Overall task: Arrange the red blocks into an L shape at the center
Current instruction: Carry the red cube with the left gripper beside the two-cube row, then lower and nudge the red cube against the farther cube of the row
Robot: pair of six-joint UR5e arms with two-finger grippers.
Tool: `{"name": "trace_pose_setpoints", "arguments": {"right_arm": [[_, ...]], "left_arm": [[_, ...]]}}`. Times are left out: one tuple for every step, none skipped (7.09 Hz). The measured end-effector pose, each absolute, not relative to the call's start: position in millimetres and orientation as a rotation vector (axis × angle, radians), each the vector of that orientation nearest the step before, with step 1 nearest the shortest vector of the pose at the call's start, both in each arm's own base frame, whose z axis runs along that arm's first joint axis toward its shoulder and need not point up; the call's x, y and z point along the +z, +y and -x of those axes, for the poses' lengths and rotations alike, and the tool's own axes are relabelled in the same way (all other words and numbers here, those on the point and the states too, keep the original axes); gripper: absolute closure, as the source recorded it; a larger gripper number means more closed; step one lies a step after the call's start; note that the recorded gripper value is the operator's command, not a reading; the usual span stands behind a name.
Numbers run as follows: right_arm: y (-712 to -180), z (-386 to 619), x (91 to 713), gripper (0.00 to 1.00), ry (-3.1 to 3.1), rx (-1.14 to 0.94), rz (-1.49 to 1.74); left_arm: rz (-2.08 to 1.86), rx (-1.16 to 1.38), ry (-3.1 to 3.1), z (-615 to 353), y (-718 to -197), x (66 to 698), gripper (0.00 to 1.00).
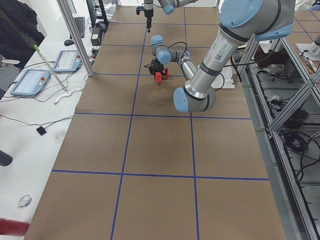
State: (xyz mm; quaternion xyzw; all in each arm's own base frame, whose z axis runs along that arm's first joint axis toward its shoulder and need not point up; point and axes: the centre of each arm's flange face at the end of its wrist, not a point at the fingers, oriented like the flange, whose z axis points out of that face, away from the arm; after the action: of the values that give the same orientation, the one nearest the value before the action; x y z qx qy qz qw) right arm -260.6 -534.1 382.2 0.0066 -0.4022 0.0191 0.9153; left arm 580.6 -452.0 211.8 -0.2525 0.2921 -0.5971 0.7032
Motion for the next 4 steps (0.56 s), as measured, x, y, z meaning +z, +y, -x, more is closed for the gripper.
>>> {"name": "trace_pose_setpoints", "arguments": {"right_arm": [[-534.1,260.5,381.9,0.0,-0.828,0.039,-0.014],[-534.0,260.7,381.9,0.0,-0.828,0.039,-0.014],[-534.0,260.9,382.1,0.0,-0.828,0.039,-0.013],[-534.1,261.1,382.4,0.0,-0.828,0.039,-0.013]], "left_arm": [[0.571,-1.35,0.644,-581.2,-452.3,212.5,1.0],[0.581,-1.376,0.639,-581.4,-452.6,212.4,1.0],[0.591,-1.399,0.636,-581.3,-453.2,211.6,1.0],[0.599,-1.418,0.633,-581.3,-453.5,210.9,1.0]]}}
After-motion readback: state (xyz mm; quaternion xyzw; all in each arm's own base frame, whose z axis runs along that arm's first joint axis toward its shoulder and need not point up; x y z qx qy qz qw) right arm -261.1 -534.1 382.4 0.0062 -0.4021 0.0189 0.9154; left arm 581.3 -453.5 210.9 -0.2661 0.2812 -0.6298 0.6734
